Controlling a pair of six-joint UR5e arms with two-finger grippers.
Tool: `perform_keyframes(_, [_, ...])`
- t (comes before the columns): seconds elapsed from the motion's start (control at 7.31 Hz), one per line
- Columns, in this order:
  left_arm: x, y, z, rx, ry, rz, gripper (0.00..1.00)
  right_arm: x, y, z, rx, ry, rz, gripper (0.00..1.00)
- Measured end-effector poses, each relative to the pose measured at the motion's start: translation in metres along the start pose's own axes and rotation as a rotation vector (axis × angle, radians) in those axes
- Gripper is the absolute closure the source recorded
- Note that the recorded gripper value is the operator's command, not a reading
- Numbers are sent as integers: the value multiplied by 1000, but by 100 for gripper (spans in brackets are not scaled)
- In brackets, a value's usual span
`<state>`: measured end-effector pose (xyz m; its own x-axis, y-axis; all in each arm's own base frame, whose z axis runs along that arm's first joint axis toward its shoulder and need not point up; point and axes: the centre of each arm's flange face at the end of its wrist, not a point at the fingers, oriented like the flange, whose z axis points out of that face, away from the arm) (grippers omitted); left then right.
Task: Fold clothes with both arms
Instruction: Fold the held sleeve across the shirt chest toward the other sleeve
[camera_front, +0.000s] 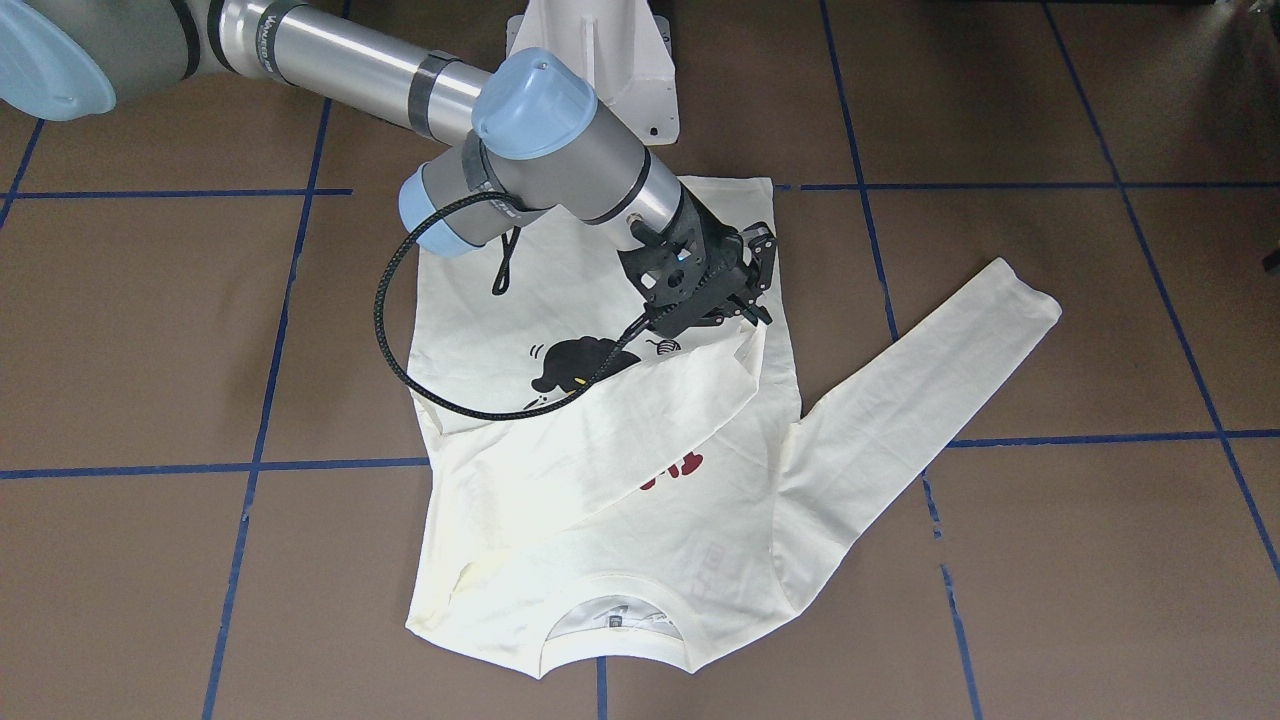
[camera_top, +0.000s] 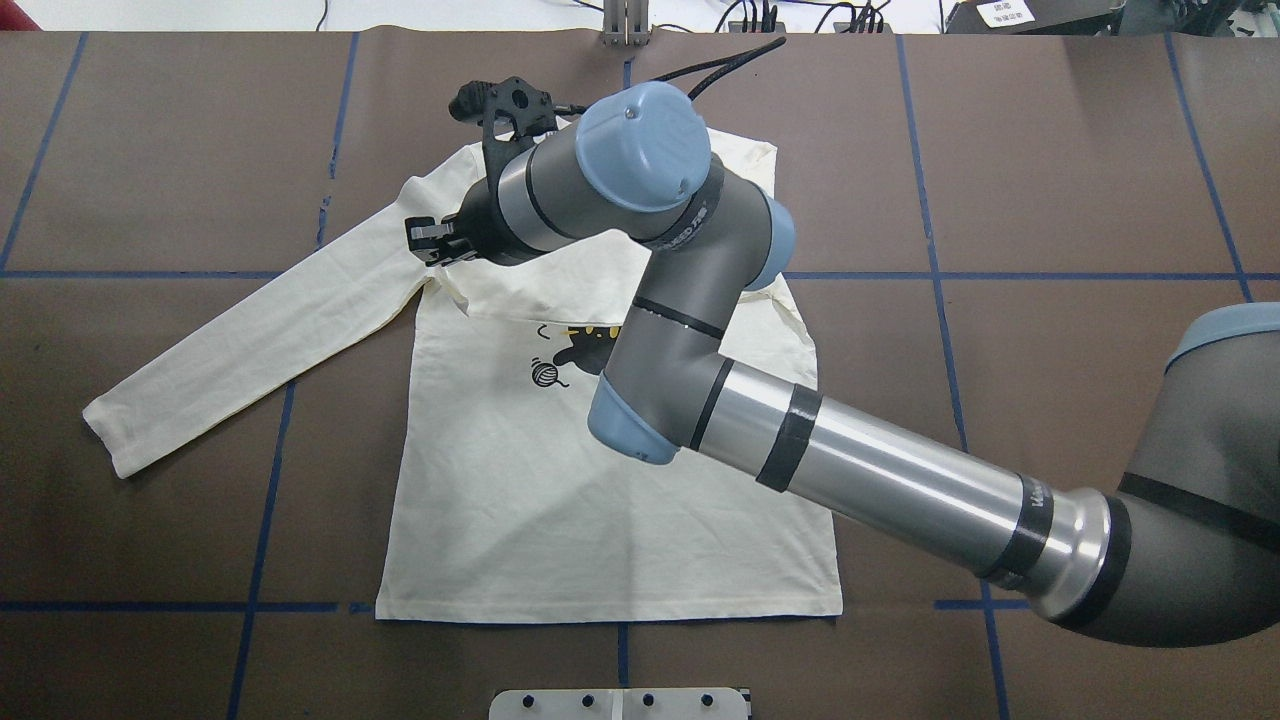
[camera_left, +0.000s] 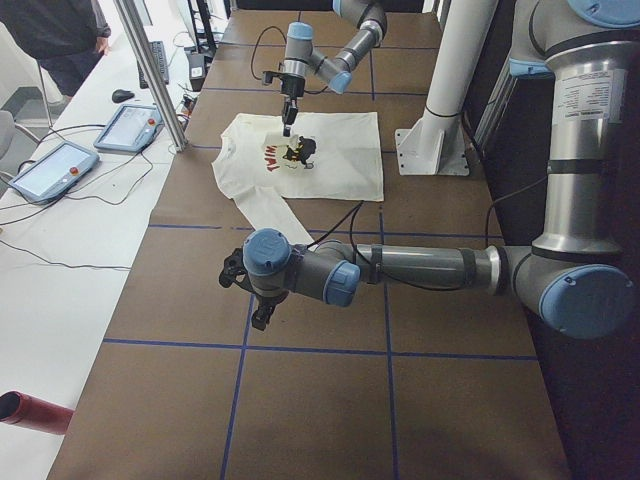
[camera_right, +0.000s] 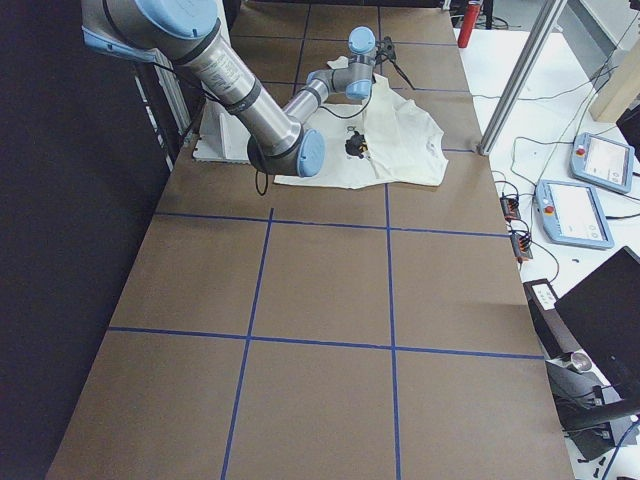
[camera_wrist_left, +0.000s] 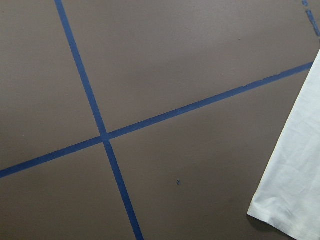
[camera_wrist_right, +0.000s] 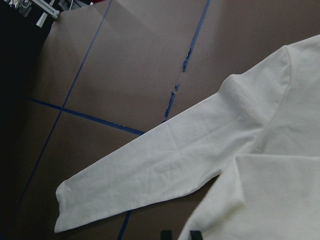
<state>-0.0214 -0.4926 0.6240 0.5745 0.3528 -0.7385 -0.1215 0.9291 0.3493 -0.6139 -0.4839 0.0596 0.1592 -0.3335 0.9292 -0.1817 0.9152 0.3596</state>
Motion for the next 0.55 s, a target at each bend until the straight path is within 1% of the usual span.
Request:
perform_keyframes(0.14, [-4, 2, 3, 4, -1, 5, 0, -9, 29, 21, 55, 32, 17, 0])
perform_keyframes(0.27, [-6, 2, 4, 6, -2, 7, 0, -13, 45, 32, 80, 56, 43, 0])
perform_keyframes(0.41, [-5, 2, 4, 11, -3, -7, 0, -15, 50, 38, 83, 84, 73, 0])
perform_keyframes(0.55, [-1, -3, 1, 35, -8, -56, 0, -13, 48, 40, 75, 131, 93, 0])
